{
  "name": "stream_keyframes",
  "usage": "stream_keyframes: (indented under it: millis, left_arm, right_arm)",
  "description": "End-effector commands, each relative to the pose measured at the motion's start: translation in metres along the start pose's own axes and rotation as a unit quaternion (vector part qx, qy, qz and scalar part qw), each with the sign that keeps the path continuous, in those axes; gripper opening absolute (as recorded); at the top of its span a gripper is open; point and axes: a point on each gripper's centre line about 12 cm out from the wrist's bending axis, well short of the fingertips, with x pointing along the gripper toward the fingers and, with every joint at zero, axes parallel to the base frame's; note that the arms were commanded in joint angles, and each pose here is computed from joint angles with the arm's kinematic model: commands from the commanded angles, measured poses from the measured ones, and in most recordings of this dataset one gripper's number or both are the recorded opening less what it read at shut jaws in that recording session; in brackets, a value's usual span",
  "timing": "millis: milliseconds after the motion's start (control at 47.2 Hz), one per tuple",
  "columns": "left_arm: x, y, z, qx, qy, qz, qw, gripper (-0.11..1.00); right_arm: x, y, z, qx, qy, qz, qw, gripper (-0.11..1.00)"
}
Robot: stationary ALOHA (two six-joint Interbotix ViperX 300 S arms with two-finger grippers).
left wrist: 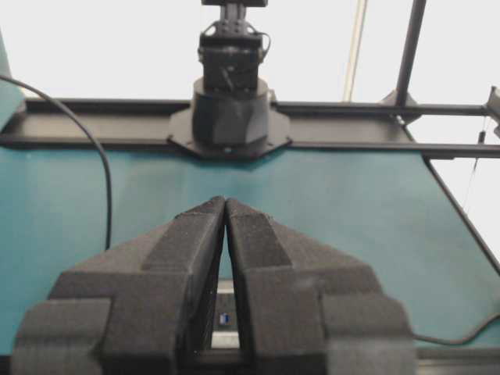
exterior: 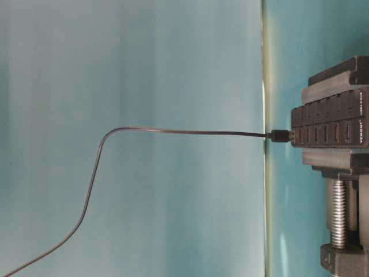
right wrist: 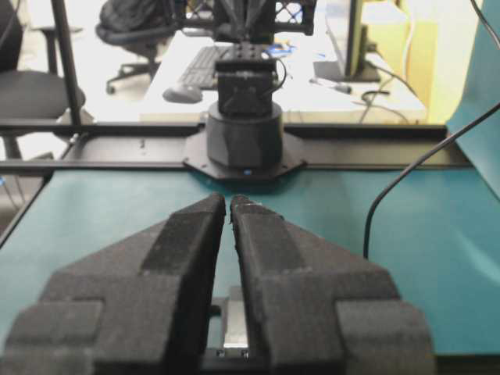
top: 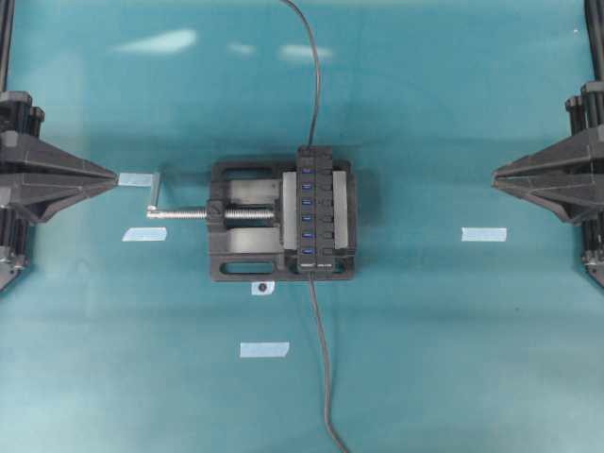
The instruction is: Insert the USB into the front port of the fixed hub.
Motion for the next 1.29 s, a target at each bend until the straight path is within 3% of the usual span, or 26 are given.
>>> stream_keyframes:
  millis: [0, 64, 127, 233, 551, 741, 1038, 1271]
  left_arm:
    - [0.010, -0.003, 0.008, 0.001, -0.003, -0.007, 1.0000, 0.13]
    - [0.015, -0.003, 0.004, 0.002, 0.009, -0.007, 0.9999, 0.08]
    - [0.021, -0.003, -0.003, -0.001, 0.025, -0.007, 0.9997, 0.00]
    - [0.026, -0.003, -0.006, -0.006, 0.031, -0.007, 0.9995, 0.00]
    - [0.027, -0.003, -0.008, -0.010, 0.043, -0.007, 0.9990, 0.00]
    - [0.029, -0.003, -0.010, -0.006, 0.073, -0.008, 0.9973, 0.00]
    - [0.029, -0.004, -0.015, -0.005, 0.112, -0.008, 0.9937, 0.00]
    - [0.024, -0.004, -0.020, -0.005, 0.138, -0.008, 0.9903, 0.00]
  right_arm:
    - [0.002, -0.003, 0.001, 0.005, 0.000, -0.009, 1.0000, 0.16]
    - [0.003, -0.008, -0.002, 0.035, 0.008, -0.025, 0.9990, 0.16]
    - [0.004, -0.012, -0.004, 0.054, 0.017, -0.037, 0.9977, 0.05]
    - [0.005, -0.014, -0.003, 0.057, 0.017, -0.040, 0.9974, -0.03]
    - [0.007, -0.014, -0.017, 0.064, 0.079, -0.042, 0.9939, -0.04]
    - [0.017, -0.022, -0.034, 0.081, 0.147, -0.064, 0.9838, -0.04]
    - [0.046, -0.052, -0.054, 0.076, 0.226, -0.117, 0.9640, -0.04]
    - [0.062, -0.062, -0.068, 0.075, 0.270, -0.128, 0.9513, -0.04]
